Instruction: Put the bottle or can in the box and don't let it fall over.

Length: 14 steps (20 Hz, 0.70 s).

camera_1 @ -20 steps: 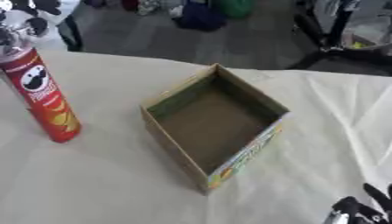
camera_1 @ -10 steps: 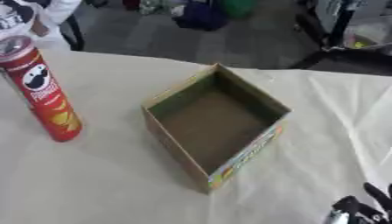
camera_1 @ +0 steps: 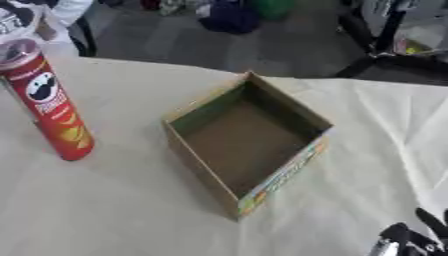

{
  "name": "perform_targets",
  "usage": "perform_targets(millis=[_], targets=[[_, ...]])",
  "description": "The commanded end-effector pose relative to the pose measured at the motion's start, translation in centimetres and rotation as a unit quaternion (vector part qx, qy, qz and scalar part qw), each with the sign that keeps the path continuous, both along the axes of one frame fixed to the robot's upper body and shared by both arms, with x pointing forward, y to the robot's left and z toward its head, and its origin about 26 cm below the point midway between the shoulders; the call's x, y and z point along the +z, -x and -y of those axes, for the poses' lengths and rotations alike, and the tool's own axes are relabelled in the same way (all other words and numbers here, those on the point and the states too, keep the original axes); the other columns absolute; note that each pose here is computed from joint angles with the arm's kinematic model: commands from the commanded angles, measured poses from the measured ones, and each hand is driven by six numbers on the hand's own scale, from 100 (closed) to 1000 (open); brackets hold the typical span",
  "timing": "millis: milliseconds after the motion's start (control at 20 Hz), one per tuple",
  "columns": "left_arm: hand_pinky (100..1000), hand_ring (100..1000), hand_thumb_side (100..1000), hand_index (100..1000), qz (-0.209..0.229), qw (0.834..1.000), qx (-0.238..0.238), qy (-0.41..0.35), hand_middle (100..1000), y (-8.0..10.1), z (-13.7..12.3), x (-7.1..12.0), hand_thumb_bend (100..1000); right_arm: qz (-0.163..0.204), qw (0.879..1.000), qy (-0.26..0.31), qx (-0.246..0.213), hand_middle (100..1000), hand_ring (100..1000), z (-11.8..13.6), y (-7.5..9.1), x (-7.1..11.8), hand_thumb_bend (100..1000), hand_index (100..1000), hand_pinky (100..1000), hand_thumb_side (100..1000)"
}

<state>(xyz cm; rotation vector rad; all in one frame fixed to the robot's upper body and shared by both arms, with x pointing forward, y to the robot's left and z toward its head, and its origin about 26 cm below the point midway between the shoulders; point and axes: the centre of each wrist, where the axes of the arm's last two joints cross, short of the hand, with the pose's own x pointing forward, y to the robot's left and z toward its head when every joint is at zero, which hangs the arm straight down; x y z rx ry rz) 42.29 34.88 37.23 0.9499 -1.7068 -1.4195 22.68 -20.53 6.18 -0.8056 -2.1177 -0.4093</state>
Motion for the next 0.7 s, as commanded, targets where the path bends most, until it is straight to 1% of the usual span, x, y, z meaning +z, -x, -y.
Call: perform_targets(millis=[50, 300, 450, 700], targets=[[920, 968, 1000, 938, 0.017, 1.000, 0.019, -0.010, 971, 0.87, -1.19, 1.55, 100, 0.007, 1.000, -0.001, -0.002, 748, 580, 0.04, -0.02, 0.40, 100, 955, 367, 617], [926, 965, 1000, 935, 0.004, 0.999, 0.016, -0.032, 957, 0.69, -0.92, 1.25, 100, 0.008, 1.000, -0.001, 0.000, 748, 580, -0.01, -0.06, 0.45, 100, 956, 367, 617], [916, 948, 1000, 923, -0.006, 0.999, 0.012, -0.046, 934, 0.57, -0.79, 1.07, 100, 0.008, 1.000, 0.000, 0.000, 748, 580, -0.02, -0.09, 0.48, 100, 956, 368, 617], [902, 920, 1000, 907, -0.014, 0.997, 0.003, -0.073, 905, 0.76, -0.54, 1.50, 100, 0.008, 1.000, 0.000, 0.000, 749, 580, -0.04, -0.08, 0.47, 100, 956, 367, 616]])
